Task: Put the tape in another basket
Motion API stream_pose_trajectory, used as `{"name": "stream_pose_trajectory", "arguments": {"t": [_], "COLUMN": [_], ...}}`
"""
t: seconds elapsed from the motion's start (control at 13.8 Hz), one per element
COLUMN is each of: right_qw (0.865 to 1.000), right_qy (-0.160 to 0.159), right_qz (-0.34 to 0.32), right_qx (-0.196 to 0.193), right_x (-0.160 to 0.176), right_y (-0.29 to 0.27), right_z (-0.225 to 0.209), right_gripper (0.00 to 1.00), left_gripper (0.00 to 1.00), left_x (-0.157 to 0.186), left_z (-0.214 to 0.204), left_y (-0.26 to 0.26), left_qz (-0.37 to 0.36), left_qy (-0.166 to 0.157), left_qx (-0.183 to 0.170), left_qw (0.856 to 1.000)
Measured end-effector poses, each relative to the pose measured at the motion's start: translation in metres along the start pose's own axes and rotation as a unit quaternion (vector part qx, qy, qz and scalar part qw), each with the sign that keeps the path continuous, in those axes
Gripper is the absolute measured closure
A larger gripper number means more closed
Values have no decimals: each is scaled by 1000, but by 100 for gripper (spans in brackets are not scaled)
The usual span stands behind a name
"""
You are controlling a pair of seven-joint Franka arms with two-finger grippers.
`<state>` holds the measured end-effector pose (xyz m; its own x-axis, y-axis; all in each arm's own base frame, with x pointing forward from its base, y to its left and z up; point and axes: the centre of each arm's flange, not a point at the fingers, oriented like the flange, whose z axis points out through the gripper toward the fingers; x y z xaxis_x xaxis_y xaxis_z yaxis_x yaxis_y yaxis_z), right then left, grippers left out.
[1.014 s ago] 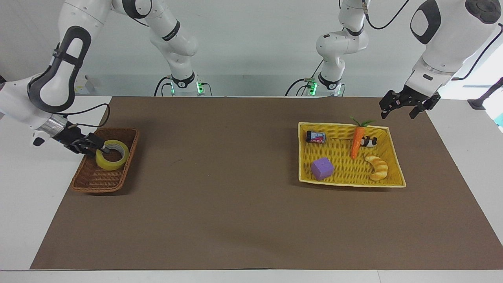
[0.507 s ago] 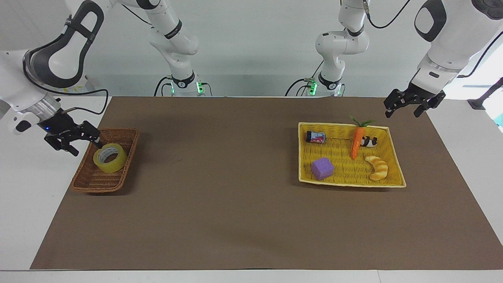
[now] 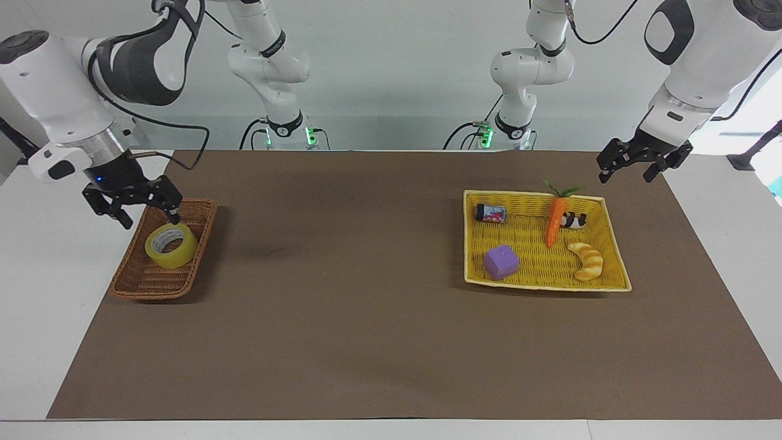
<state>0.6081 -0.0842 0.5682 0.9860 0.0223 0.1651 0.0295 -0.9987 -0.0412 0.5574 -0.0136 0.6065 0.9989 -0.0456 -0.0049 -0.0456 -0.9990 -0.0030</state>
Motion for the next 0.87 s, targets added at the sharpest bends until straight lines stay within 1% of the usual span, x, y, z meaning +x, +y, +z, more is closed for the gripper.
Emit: {"name": "stream_pose_trajectory", "arguments": {"t": [0.36, 0.65, 0.72, 0.87], "right_qw": [998, 994, 994, 994], "right_qy": [-24, -35, -35, -39], "right_qz": [57, 87, 87, 91], "right_qx": [-27, -49, -49, -50], "right_x": [-11, -32, -37, -45], "right_y": [-94, -165, -174, -172], "right_z": [-22, -43, -51, -76], "right_gripper": [0, 0, 0, 0], "left_gripper": [0, 0, 0, 0], "left_x": [0, 0, 0, 0], "left_z": [0, 0, 0, 0], "left_y": [0, 0, 0, 0], "left_qz": [0, 0, 0, 0], "left_qy": [0, 0, 0, 0], "left_qx": [0, 0, 0, 0], "left_qw": [1000, 1000, 1000, 1000]}}
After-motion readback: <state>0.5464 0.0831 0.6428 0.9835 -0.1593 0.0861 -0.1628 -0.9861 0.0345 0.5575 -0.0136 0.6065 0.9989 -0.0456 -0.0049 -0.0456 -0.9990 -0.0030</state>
